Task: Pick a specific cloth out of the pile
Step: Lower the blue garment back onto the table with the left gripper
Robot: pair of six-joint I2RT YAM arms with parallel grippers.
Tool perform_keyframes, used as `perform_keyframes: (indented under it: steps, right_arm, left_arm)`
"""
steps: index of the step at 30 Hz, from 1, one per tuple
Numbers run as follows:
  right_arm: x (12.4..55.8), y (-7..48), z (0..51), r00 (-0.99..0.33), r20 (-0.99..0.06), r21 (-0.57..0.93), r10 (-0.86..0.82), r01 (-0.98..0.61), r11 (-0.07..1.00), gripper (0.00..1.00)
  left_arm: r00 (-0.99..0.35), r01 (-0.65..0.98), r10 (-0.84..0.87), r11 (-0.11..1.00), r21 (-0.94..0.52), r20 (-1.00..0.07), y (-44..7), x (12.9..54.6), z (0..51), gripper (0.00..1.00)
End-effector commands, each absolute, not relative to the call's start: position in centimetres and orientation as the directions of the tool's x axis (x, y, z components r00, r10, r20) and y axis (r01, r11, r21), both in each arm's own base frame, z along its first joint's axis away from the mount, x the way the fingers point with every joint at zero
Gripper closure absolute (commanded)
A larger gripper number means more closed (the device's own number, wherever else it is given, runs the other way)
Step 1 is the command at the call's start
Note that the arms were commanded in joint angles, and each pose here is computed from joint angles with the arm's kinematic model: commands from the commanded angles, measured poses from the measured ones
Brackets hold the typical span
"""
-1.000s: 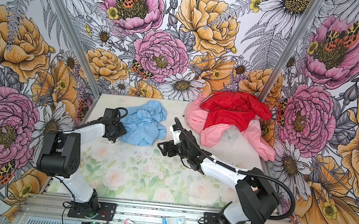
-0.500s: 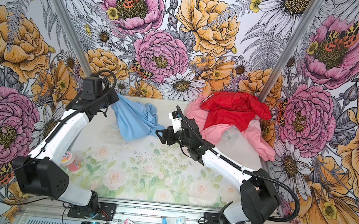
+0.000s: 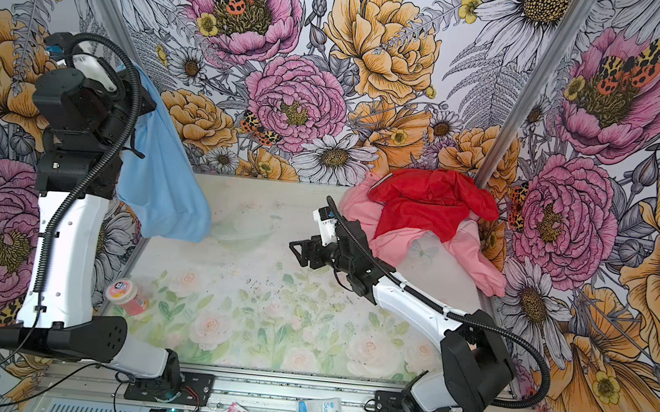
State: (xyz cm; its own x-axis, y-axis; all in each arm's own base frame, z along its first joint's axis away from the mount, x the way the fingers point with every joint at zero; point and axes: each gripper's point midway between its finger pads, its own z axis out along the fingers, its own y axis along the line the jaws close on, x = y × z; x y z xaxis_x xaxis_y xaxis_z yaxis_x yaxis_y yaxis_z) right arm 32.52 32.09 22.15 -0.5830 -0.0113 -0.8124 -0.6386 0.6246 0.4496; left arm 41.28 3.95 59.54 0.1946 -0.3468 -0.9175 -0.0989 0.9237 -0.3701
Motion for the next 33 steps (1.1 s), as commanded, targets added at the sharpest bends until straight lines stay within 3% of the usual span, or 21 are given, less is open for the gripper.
perform_keyframes:
  steps: [1,13,17,25,33]
  right_arm:
    - [32.2,31.8,24.4,-0.554,-0.832,0.449,0.021,-0.653,0.61,0.21]
    - [31.6,30.9,23.5,-0.564,-0.825,0.449,0.022,-0.632,0.631,0.21]
    - [31.7,31.1,23.0,-0.58,-0.814,0.465,0.026,-0.625,0.627,0.21]
    - [31.7,31.6,22.2,-0.603,-0.797,0.492,0.034,-0.616,0.615,0.21]
    - [31.6,32.0,21.7,-0.623,-0.781,0.516,0.04,-0.608,0.603,0.21]
  left_arm:
    - [0.174,-0.065,-0.333,0.935,-0.348,-0.927,3.3,42.8,58.5,1.0]
    - [-0.039,-0.044,-0.382,0.924,-0.38,-0.923,-1.1,44.8,45.8,1.0]
    - [-0.059,-0.195,-0.393,0.906,-0.375,-0.918,1.5,43.6,41.5,1.0]
    - [-0.062,-0.564,-0.405,0.768,-0.303,-0.912,11.0,39.3,34.3,1.0]
    - [-0.203,-0.564,-0.44,0.783,-0.263,-0.875,11.0,41.9,28.3,1.0]
